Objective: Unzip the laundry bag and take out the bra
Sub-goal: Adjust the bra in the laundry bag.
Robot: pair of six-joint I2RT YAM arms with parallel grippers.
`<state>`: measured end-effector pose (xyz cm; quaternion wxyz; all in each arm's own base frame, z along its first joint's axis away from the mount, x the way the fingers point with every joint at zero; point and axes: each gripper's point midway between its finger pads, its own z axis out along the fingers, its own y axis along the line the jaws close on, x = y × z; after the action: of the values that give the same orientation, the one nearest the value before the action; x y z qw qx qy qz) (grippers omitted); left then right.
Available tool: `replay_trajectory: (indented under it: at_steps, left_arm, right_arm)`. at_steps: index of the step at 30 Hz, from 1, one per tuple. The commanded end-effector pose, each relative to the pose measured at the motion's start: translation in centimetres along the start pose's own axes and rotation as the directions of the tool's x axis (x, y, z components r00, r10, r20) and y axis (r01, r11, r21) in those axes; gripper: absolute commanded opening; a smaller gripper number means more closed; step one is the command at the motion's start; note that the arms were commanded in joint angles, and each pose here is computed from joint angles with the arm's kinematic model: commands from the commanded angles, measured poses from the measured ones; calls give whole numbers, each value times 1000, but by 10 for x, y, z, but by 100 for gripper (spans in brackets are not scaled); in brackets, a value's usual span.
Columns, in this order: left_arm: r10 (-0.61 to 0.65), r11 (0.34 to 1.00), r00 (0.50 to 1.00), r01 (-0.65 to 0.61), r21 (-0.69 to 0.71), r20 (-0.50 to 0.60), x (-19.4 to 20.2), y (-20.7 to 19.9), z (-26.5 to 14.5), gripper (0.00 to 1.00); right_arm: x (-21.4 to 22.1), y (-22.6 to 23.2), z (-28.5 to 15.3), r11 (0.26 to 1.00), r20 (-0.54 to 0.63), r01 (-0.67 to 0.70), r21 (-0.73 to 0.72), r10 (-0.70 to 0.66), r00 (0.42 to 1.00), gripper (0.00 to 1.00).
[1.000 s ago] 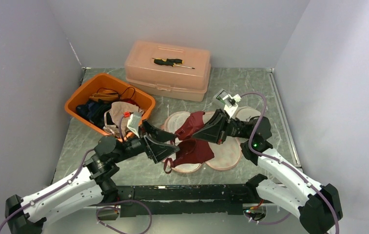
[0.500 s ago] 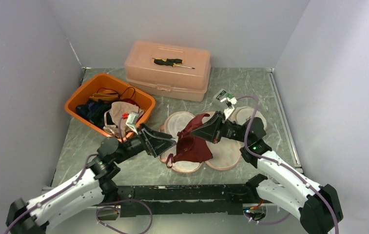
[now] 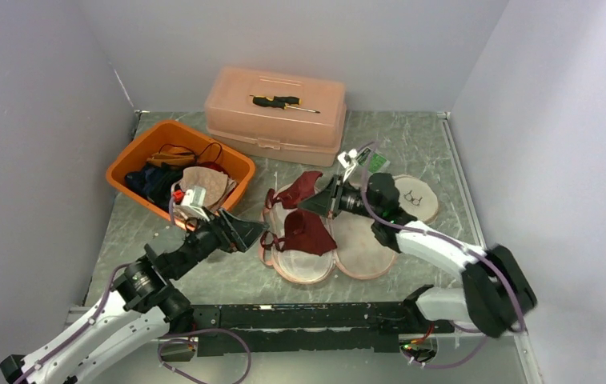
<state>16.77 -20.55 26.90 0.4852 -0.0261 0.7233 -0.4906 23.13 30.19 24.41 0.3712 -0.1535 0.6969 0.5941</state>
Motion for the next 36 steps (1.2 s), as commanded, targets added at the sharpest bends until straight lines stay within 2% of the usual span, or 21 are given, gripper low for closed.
replay_trajectory:
  at_steps: [1, 5, 9, 10, 13, 16, 19, 22, 25, 28, 32, 36]
  left_arm:
    - [-24, 997, 998, 19, -76, -59, 24, 27, 8, 94]
    - [-36, 995, 992, 24, -97, -125, 41, 34, 19, 94]
    - [-28, 995, 987, 12, -101, -156, 48, 37, 27, 94]
    - [-25, 995, 988, 9, -101, -154, 47, 37, 28, 94]
    - [-19, 994, 987, 2, -110, -157, 49, 40, 33, 94]
    - [-17, 991, 983, -8, -132, -185, 55, 45, 38, 94]
    - [-16, 989, 977, -16, -145, -212, 61, 49, 42, 94]
    - [-15, 989, 975, -18, -148, -222, 63, 49, 43, 94]
    - [-5, 987, 973, -33, -160, -230, 64, 53, 43, 94]
    - [7, 983, 967, -54, -178, -253, 68, 57, 45, 94]
    - [26, 982, 943, -86, -168, -332, 79, 57, 54, 94]
    - [8, 987, 920, -71, -145, -392, 90, 51, 65, 94]
  right_arm:
    - [69, -84, -3, 954, -48, -242, 175, 254, 966, 0]
    - [102, -109, -12, 916, -51, -321, 240, 343, 938, 0]
    - [108, -117, -19, 906, -48, -304, 296, 332, 942, 16]
    - [106, -118, -20, 905, -44, -292, 310, 320, 946, 25]
    - [108, -123, -25, 896, -47, -271, 352, 306, 951, 42]
    - [112, -127, -31, 885, -50, -264, 384, 306, 951, 51]
    - [116, -128, -35, 879, -56, -259, 400, 306, 950, 54]
    - [122, -129, -40, 873, -64, -259, 414, 312, 948, 54]
    - [129, -132, -45, 863, -71, -264, 430, 323, 944, 48]
    - [136, -133, -48, 861, -78, -273, 429, 336, 939, 37]
    - [139, -135, -48, 864, -90, -270, 425, 337, 937, 16]
    - [136, -133, -46, 873, -95, -254, 417, 320, 943, 9]
